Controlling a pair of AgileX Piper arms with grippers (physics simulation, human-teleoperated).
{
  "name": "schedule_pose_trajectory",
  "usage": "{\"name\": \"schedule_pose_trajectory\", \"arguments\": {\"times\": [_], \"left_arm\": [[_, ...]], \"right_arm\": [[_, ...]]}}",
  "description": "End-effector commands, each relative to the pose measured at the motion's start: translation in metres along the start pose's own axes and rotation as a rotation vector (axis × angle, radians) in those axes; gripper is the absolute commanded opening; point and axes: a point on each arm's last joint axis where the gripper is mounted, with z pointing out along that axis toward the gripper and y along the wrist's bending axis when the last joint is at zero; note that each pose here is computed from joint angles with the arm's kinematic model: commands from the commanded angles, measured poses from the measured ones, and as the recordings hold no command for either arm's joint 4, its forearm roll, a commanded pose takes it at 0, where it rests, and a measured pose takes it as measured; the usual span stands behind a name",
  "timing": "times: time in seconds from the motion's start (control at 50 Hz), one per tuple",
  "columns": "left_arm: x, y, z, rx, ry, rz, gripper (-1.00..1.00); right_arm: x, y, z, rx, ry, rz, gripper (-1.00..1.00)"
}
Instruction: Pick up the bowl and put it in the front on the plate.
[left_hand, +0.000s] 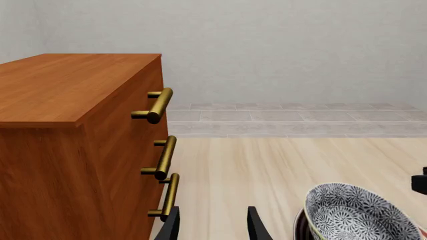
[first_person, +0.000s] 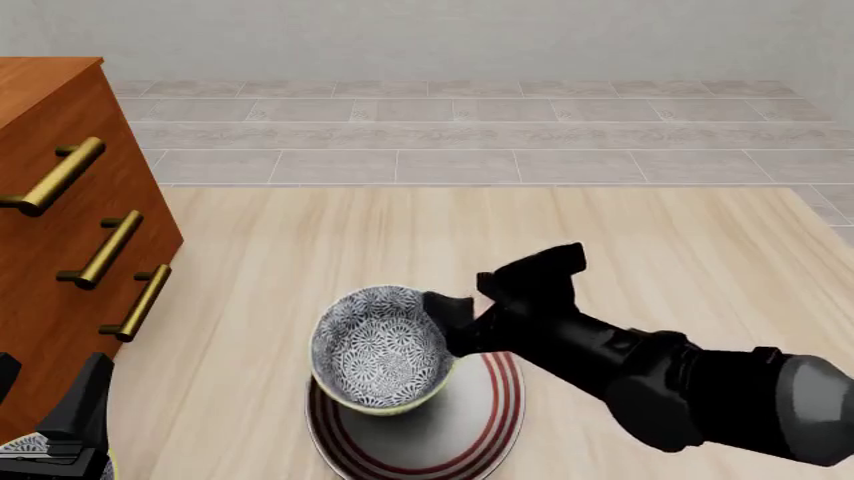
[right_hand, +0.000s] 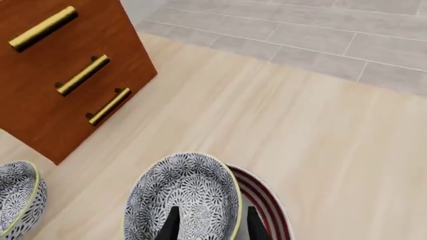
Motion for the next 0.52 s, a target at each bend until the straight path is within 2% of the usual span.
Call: {"name": "schedule_pose_trajectory", "arguments": {"times": [0.02,0.06,0.1,0.12,0.16,0.18,0.22,0.3,0.32,0.34,0.36,0.4,0.48,0.52], "left_arm": [[0.0,0.0,0.0,0.0,0.0,0.0,1.0],[0.0,0.0,0.0,0.0,0.0,0.0,1.0],[0.0,0.0,0.0,0.0,0.0,0.0,1.0],[0.0,0.0,0.0,0.0,0.0,0.0,1.0],[0.0,0.0,0.0,0.0,0.0,0.0,1.0],[0.0,0.0,0.0,0.0,0.0,0.0,1.0],[0.0,0.0,0.0,0.0,0.0,0.0,1.0],[0.0,0.0,0.0,0.0,0.0,0.0,1.0],[0.0,0.0,0.0,0.0,0.0,0.0,1.0],[0.0,0.0,0.0,0.0,0.0,0.0,1.0],[0.0,0.0,0.0,0.0,0.0,0.0,1.0],[0.0,0.0,0.0,0.0,0.0,0.0,1.0],[0.0,0.0,0.0,0.0,0.0,0.0,1.0],[0.0,0.0,0.0,0.0,0.0,0.0,1.0]], "right_arm": [[-0.002,-0.002,-0.015,-0.008,-0.073,-0.034,1.0],[-0.002,-0.001,-0.018,-0.012,-0.086,-0.038,1.0],[-0.004,-0.003,-0.02,-0.005,-0.099,-0.078,1.0],[-0.003,-0.003,-0.023,-0.01,-0.114,-0.063,1.0],[-0.002,-0.006,-0.024,0.001,-0.126,-0.09,1.0],[-0.003,-0.008,-0.027,0.004,-0.146,-0.071,1.0],[-0.003,-0.008,-0.028,0.003,-0.148,-0.093,1.0],[-0.004,-0.017,-0.03,0.033,-0.176,-0.075,1.0],[-0.006,-0.019,-0.03,0.044,-0.177,-0.11,1.0],[-0.006,-0.018,-0.03,0.041,-0.181,-0.12,1.0],[-0.006,-0.018,-0.032,0.039,-0.189,-0.102,1.0],[-0.007,-0.02,-0.034,0.045,-0.2,-0.104,1.0],[-0.003,-0.02,-0.038,0.043,-0.223,-0.136,1.0],[-0.002,-0.019,-0.041,0.036,-0.236,-0.129,1.0]]}}
